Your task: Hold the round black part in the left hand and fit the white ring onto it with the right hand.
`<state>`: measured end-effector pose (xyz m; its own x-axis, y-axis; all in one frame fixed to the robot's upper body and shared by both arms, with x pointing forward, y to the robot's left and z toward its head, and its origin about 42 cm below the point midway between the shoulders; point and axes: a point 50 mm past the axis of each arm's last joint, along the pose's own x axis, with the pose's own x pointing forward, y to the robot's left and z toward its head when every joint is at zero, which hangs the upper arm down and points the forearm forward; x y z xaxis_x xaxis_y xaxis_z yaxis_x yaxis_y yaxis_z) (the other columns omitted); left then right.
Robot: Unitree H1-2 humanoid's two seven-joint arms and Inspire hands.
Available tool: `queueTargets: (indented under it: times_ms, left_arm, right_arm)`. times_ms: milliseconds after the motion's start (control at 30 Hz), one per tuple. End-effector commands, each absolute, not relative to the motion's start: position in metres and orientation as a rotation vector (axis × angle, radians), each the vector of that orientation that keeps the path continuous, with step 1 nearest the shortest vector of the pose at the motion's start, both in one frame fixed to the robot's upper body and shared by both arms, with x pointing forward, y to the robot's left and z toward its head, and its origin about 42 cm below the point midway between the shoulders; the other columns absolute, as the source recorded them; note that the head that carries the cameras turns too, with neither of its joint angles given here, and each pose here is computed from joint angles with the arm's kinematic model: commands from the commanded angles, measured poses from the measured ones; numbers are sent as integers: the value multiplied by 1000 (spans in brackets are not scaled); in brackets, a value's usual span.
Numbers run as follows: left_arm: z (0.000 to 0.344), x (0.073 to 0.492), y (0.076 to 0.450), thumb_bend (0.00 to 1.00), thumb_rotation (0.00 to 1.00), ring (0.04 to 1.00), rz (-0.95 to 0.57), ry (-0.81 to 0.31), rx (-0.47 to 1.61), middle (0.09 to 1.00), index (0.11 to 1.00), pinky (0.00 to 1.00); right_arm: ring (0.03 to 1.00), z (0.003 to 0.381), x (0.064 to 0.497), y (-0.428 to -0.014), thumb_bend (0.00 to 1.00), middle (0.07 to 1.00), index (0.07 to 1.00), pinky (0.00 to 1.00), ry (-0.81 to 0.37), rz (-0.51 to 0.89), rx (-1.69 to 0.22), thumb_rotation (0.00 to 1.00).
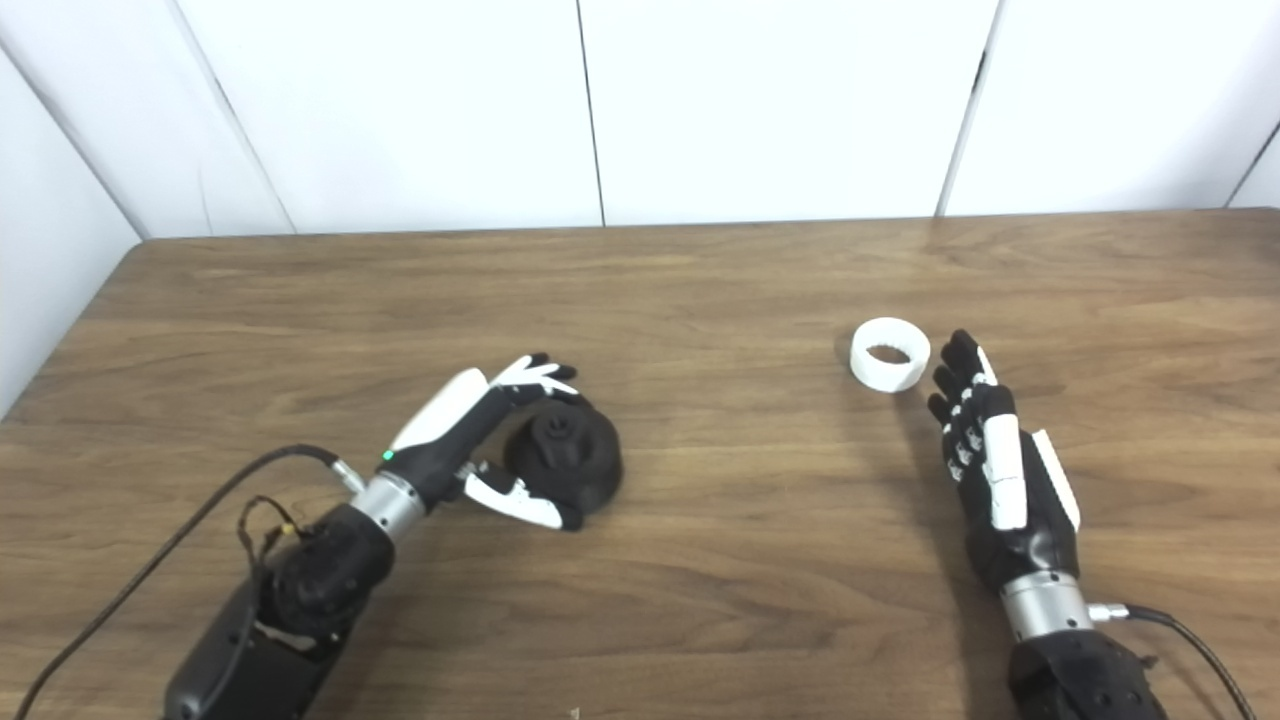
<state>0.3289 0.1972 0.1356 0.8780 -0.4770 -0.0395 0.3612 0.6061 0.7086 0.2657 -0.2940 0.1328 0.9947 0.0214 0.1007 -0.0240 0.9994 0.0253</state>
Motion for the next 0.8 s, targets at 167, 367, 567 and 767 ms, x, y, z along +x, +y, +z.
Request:
queueTargets:
  times_ms: [167, 367, 567, 767]
  left_arm:
    - [128, 304, 187, 904, 215, 994, -506, -214, 801, 913, 594, 895]
    - [129, 292, 186, 882, 195, 998, -524, -230, 795, 918, 603, 911]
    - [129, 286, 185, 881, 201, 996, -525, -234, 805, 915, 605, 912]
    - [129, 284, 185, 881, 200, 1000, -529, -224, 801, 920, 605, 906]
  right_arm:
    - [1000, 145, 270, -289, 633, 995, 1000, 1000, -151, 36, 20, 1000]
    - [1000, 146, 272, -287, 645, 994, 1000, 1000, -153, 38, 22, 1000]
    - [1000, 150, 272, -288, 636, 994, 1000, 1000, -159, 38, 18, 1000]
    - [1000, 158, 277, -292, 643, 994, 993, 984, -173, 38, -10, 994]
